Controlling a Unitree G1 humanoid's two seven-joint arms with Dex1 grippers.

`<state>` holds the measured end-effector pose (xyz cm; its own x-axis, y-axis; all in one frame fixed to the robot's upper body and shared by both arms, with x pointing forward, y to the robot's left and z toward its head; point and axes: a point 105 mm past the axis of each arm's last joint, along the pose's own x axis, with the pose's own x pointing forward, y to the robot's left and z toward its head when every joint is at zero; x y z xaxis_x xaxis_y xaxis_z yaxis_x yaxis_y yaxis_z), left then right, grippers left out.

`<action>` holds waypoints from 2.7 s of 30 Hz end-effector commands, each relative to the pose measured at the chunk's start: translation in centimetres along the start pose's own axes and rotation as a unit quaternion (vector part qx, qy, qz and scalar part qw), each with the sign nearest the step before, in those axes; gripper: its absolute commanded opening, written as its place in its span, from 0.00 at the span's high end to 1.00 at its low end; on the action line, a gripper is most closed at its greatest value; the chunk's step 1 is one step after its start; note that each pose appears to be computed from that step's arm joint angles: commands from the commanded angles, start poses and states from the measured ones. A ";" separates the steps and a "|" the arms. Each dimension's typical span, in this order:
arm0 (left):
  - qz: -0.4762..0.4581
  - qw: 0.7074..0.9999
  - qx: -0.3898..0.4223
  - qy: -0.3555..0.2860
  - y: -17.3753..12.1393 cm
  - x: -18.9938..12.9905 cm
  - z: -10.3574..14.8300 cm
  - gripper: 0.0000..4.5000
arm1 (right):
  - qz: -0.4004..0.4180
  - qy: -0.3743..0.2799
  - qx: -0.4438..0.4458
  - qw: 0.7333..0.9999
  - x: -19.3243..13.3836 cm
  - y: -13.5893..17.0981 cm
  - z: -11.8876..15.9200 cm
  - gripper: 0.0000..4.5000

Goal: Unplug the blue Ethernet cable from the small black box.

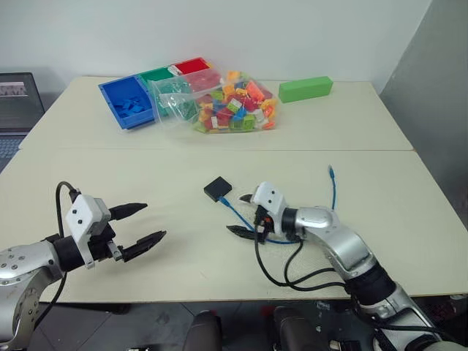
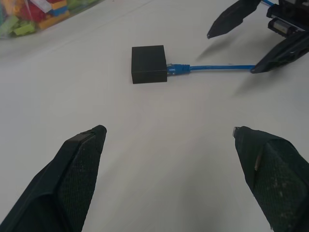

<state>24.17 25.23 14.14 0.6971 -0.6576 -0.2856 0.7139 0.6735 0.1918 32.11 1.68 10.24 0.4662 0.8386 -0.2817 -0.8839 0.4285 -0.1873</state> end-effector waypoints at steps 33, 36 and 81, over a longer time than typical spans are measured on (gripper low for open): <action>0.005 0.982 -0.178 -0.070 1.8 2.5 1.9 0.00 | -0.028 -0.072 -0.260 0.962 0.3 -1.6 4.2 1.00; -0.035 0.970 -0.227 -0.081 1.2 3.1 2.7 0.00 | -0.003 -0.116 -0.347 0.931 -0.7 -0.9 5.8 1.00; -0.159 0.947 -0.262 -0.098 -1.5 4.8 5.8 0.83 | 0.125 -0.197 -0.479 0.846 -3.8 2.1 6.1 0.71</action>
<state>26.62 18.87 16.73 0.4747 -0.8777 -0.0654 0.7732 0.4514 -0.4454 29.48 1.11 14.85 0.1127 0.9793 -0.1684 -0.4713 -0.0965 -0.8767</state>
